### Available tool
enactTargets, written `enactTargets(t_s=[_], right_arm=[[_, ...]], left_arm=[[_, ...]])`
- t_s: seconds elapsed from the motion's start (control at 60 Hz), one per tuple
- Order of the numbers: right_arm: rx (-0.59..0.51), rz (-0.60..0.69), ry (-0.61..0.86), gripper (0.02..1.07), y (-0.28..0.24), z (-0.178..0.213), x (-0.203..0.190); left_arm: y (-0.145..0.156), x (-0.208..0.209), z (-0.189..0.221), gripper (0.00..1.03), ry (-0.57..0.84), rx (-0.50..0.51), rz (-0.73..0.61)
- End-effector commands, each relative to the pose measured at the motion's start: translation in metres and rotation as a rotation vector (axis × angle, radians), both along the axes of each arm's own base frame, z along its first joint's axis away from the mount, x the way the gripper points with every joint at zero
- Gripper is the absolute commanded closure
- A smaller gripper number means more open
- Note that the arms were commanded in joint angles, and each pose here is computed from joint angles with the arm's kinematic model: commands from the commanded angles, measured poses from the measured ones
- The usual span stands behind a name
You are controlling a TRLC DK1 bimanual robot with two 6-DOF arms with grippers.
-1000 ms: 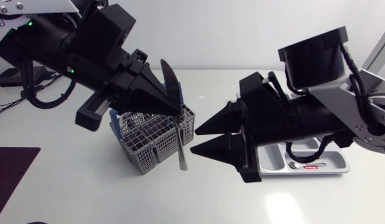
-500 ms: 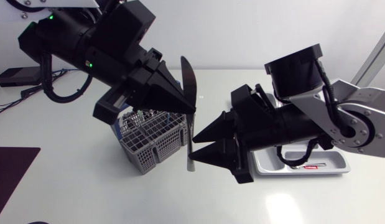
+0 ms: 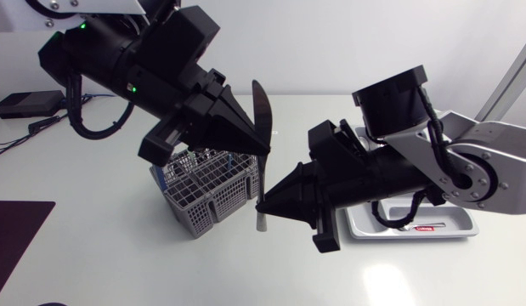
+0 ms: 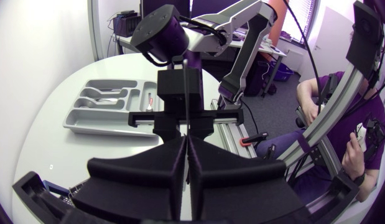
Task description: Unload the cutlery basket into the drawer organizer.
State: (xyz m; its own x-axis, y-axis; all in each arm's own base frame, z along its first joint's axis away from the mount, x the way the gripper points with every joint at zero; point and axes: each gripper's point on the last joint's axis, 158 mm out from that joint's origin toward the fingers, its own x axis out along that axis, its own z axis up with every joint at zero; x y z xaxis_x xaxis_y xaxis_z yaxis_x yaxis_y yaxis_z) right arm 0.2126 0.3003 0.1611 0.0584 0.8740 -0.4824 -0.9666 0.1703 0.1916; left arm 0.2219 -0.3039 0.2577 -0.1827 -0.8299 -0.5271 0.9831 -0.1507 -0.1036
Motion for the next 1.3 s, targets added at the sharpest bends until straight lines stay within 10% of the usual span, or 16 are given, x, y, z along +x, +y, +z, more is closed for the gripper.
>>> enactTargets(t_s=[0.0,0.233,0.45,1.283], right_arm=[[-0.014,-0.009,0.039,1.02,0.000,-0.008,-0.001],[-0.020,-0.012,0.045,1.02,-0.002,-0.007,-0.004],[-0.040,-0.032,0.053,1.02,-0.009,-0.010,-0.005],[-0.358,-0.781,0.136,1.02,-0.304,-0.057,0.173]], left_arm=[[-0.002,0.003,0.012,1.00,-0.006,-0.028,0.003],[-0.001,0.005,0.016,0.91,-0.012,-0.033,0.009],[0.005,0.018,0.027,0.03,-0.024,-0.044,0.051],[0.088,0.123,-0.067,0.04,-0.257,0.303,0.512]])
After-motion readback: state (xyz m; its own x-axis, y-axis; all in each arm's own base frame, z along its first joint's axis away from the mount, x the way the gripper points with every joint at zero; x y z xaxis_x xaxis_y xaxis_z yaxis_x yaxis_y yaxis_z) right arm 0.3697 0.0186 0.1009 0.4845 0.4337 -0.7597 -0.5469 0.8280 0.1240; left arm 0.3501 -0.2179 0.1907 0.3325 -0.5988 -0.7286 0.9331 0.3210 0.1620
